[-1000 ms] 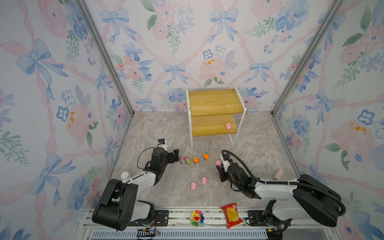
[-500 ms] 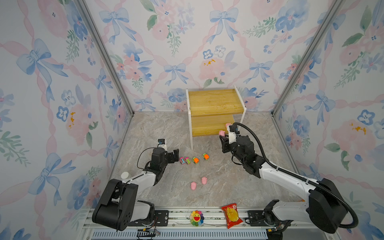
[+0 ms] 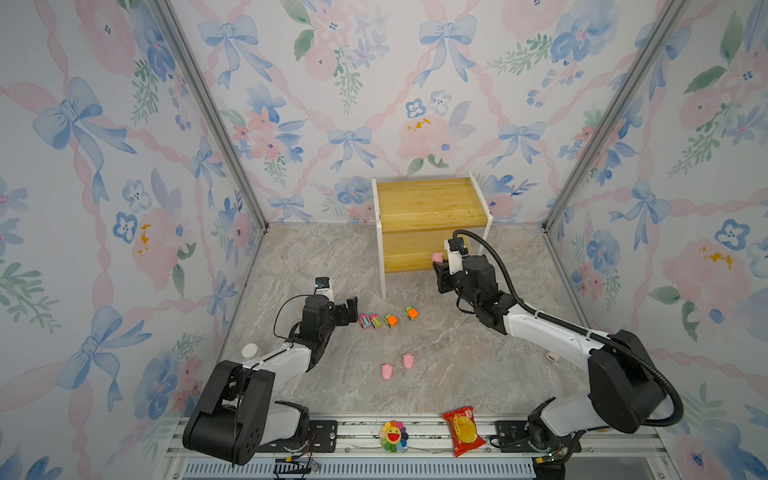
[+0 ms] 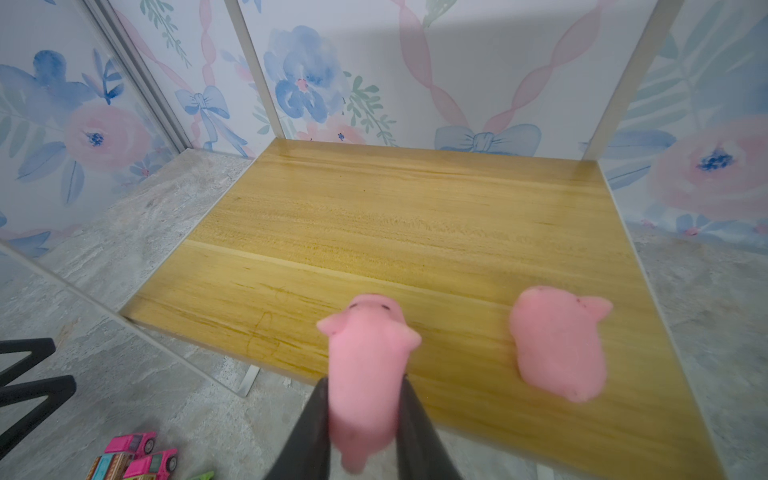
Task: Place and organize the plastic toys onto the shelf
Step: 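Close the right gripper on the pink pig and lift it, then carry the pink pig with the right gripper onto the lower shelf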
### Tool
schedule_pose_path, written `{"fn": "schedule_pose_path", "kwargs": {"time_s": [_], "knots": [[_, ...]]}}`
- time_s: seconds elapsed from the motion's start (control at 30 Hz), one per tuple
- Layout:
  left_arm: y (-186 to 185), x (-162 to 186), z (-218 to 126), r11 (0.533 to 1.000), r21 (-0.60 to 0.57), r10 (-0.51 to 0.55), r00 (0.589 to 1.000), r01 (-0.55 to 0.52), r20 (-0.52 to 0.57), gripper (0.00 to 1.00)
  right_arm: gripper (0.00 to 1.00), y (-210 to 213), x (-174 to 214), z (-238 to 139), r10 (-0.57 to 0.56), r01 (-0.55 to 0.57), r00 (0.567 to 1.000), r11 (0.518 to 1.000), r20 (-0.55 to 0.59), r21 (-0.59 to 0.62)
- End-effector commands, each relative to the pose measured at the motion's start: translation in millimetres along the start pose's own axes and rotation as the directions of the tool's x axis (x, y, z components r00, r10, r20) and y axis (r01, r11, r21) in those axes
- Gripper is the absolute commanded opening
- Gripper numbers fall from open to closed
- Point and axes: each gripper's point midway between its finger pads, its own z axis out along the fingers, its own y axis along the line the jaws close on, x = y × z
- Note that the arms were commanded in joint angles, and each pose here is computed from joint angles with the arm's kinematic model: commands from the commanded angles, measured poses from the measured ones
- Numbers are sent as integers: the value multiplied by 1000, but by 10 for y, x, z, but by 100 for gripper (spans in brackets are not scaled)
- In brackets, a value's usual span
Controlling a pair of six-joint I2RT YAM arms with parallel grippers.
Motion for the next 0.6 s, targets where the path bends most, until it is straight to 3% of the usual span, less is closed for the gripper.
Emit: {"fn": "schedule_pose_path", "kwargs": {"time_s": [0.0, 0.57], "knots": [[-40, -12, -41, 1000, 18, 12, 1000, -13, 16, 98, 28, -24, -174, 48, 31, -31, 999, 999, 35, 10], [-35, -39, -68, 1000, 15, 13, 999, -14, 29, 98, 28, -186, -96, 159, 102, -105, 994, 987, 31, 121]]}}
